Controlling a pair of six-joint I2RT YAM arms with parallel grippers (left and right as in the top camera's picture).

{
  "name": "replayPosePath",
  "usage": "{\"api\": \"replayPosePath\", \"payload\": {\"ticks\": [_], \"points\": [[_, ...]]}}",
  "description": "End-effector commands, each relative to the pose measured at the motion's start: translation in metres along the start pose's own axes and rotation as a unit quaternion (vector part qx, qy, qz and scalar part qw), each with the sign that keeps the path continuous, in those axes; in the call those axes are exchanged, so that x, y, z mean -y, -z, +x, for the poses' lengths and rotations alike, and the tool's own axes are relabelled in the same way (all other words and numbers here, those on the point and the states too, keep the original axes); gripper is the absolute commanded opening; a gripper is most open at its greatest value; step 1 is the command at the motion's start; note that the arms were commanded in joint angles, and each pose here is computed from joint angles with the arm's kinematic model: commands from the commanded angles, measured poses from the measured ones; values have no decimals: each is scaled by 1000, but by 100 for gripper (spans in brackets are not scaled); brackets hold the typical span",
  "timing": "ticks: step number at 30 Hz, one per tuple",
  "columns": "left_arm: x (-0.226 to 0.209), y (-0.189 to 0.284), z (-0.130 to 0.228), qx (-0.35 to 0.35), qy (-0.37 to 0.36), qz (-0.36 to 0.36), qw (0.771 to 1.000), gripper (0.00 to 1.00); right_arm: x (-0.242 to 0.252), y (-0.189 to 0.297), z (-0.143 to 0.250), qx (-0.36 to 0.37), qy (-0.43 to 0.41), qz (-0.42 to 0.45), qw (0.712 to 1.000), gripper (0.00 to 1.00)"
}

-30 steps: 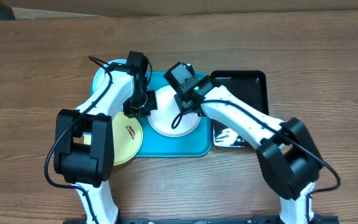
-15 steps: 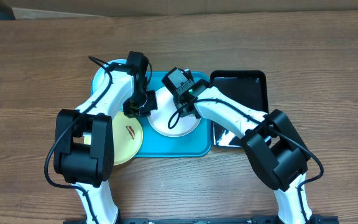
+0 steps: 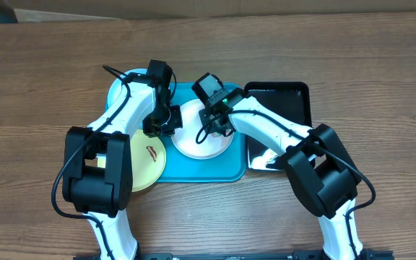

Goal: Clean dirty plates on tray and stack at the side
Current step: 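Scrub the white plate's sauce with the sponge in the right gripper, then return the sponge to the basin and raise the right gripper away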

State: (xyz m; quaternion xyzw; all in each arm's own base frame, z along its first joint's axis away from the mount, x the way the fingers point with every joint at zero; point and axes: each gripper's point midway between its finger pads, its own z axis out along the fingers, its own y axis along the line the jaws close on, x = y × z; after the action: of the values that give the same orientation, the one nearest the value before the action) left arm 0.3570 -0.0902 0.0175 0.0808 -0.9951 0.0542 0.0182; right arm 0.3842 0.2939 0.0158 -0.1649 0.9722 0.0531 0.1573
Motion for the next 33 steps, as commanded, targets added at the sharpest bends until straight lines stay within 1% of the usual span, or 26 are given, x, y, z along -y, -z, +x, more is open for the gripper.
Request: {"api": "replayPosePath", "payload": {"ticks": [1,6,10,13,17,21,23,25,29,31,33], "points": [[3,-2,-2,-2,-11,4,1000,4,-46,-18,34,-72,5,-109,991,4],[3,-2,-1,-2,-11,4,1000,4,-68,-9,32,-77,2,-180,981,4],[3,-2,-1,-2,-11,4,1000,4,-73,12,15,-65,-6,-230,971,4],[5,-2,-1,-2,-14,4,1000,4,-60,35,-9,-39,-22,-241,970,4],[5,-2,0,-2,-14,4,1000,4,-25,72,-35,-2,-50,-237,970,4],[5,-2,0,-2,-14,3,1000,4,16,108,-45,21,-73,-224,972,4],[5,-2,0,-2,-14,4,1000,4,38,122,-43,24,-83,-213,973,4],[5,-2,0,-2,-14,4,1000,4,66,131,-37,20,-109,-182,977,4],[5,-2,-1,-1,-14,2,1000,4,126,129,-17,-8,-159,-95,983,4],[5,-2,-1,-1,-14,2,1000,4,146,123,-7,-22,-174,-61,983,4],[5,-2,-1,-1,-14,2,1000,4,155,116,4,-34,-183,-46,982,4]]}}
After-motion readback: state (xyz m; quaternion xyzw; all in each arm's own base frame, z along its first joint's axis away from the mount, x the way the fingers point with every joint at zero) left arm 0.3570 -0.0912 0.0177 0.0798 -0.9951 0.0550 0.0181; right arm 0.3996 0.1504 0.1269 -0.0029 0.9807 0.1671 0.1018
